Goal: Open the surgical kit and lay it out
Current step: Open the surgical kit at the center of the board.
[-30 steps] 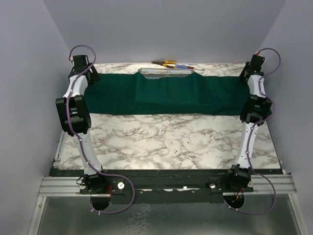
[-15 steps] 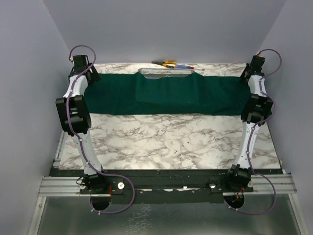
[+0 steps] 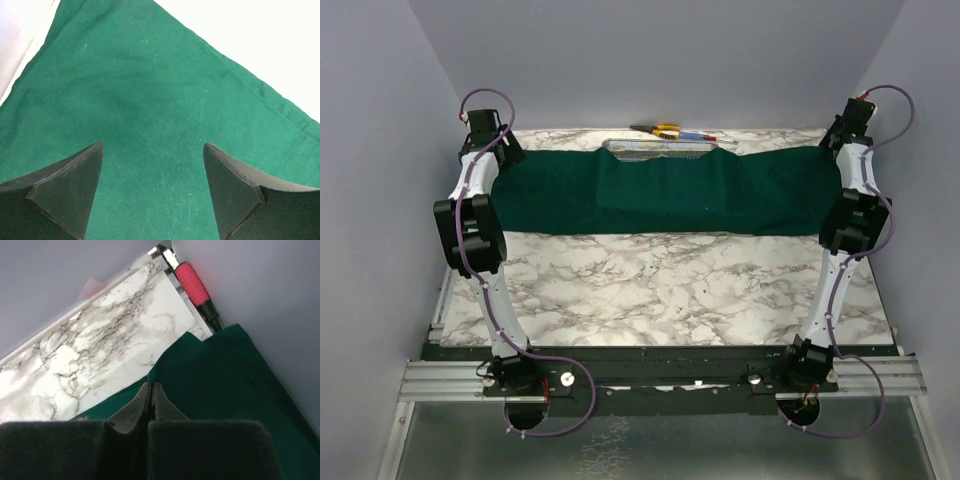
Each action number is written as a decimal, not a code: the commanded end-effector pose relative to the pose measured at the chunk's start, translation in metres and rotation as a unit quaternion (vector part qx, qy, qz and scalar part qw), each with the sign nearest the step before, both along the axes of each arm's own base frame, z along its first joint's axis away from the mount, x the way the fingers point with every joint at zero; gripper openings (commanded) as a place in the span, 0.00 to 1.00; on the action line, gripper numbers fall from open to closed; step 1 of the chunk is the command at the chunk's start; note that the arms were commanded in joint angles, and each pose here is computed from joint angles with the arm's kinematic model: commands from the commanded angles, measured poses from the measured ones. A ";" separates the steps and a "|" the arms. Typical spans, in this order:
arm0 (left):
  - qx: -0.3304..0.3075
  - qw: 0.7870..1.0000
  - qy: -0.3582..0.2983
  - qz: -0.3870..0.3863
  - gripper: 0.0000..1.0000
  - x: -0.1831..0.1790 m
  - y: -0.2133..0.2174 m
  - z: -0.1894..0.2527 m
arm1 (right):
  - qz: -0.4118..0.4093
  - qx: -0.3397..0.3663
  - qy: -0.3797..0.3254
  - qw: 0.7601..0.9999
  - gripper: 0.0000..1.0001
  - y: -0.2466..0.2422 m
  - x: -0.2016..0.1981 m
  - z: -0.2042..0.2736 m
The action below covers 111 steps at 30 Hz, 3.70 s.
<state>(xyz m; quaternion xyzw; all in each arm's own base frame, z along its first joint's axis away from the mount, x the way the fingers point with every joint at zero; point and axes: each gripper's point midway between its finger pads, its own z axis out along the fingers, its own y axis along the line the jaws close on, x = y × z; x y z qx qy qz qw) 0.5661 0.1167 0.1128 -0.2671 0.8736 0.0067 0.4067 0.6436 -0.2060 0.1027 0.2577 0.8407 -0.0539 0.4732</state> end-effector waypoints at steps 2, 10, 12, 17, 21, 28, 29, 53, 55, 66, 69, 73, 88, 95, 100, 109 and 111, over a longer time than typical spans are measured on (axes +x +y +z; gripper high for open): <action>-0.012 1.000 -0.021 -0.010 0.82 0.011 -0.004 0.013 | -0.042 0.025 0.025 0.999 0.01 0.004 -0.028 0.009; -0.019 0.999 -0.024 -0.014 0.82 0.014 -0.007 0.012 | -0.084 0.080 0.089 0.989 0.01 0.021 -0.074 -0.005; -0.020 0.999 -0.024 -0.014 0.82 0.013 -0.007 0.012 | -0.098 0.091 0.105 0.985 0.01 0.025 -0.088 -0.008; -0.026 0.999 -0.028 -0.020 0.83 0.015 -0.010 0.014 | -0.119 0.136 0.158 0.971 0.01 0.044 -0.127 -0.020; -0.029 0.999 -0.035 -0.020 0.83 0.016 -0.011 0.016 | -0.140 0.173 0.197 0.955 0.01 0.062 -0.162 -0.026; -0.041 0.998 -0.042 -0.031 0.83 0.019 -0.017 0.017 | -0.167 0.179 0.251 0.937 0.01 0.075 -0.211 -0.038; -0.043 0.998 -0.043 -0.032 0.83 0.019 -0.018 0.017 | -0.170 0.177 0.257 0.935 0.01 0.075 -0.216 -0.037; -0.045 0.999 -0.021 0.016 0.96 -0.015 -0.019 0.031 | -0.207 0.214 0.269 0.916 0.01 0.128 -0.368 -0.012; -0.039 0.999 -0.021 0.015 0.96 -0.021 -0.027 0.035 | -0.204 0.224 0.255 0.918 0.01 0.135 -0.379 -0.014; -0.116 0.990 -0.041 -0.061 0.86 -0.031 -0.117 0.056 | -0.229 0.251 0.224 0.913 0.01 0.161 -0.445 -0.030; -0.109 0.992 -0.034 -0.054 0.86 -0.032 -0.126 0.049 | -0.236 0.247 0.214 0.915 0.01 0.160 -0.451 -0.040; -0.117 0.991 -0.030 -0.055 0.83 -0.029 -0.133 0.045 | -0.225 0.259 0.198 0.918 0.04 0.160 -0.433 -0.040; -0.058 0.997 -0.034 -0.040 0.82 -0.013 -0.112 0.043 | -0.281 0.363 0.194 0.867 0.62 0.177 -0.399 -0.036; -0.054 0.997 -0.035 -0.037 0.82 -0.004 -0.105 0.040 | -0.314 0.378 0.230 0.840 0.42 0.186 -0.416 -0.064; -0.055 0.997 -0.038 -0.032 0.82 0.001 -0.102 0.040 | -0.326 0.376 0.246 0.832 0.42 0.188 -0.427 -0.067; -0.062 0.997 -0.040 -0.035 0.82 0.005 -0.104 0.040 | -0.350 0.367 0.263 0.820 0.26 0.188 -0.441 -0.086; -0.068 0.996 -0.043 -0.044 0.82 0.006 -0.107 0.042 | -0.346 0.366 0.266 0.822 0.14 0.188 -0.442 -0.086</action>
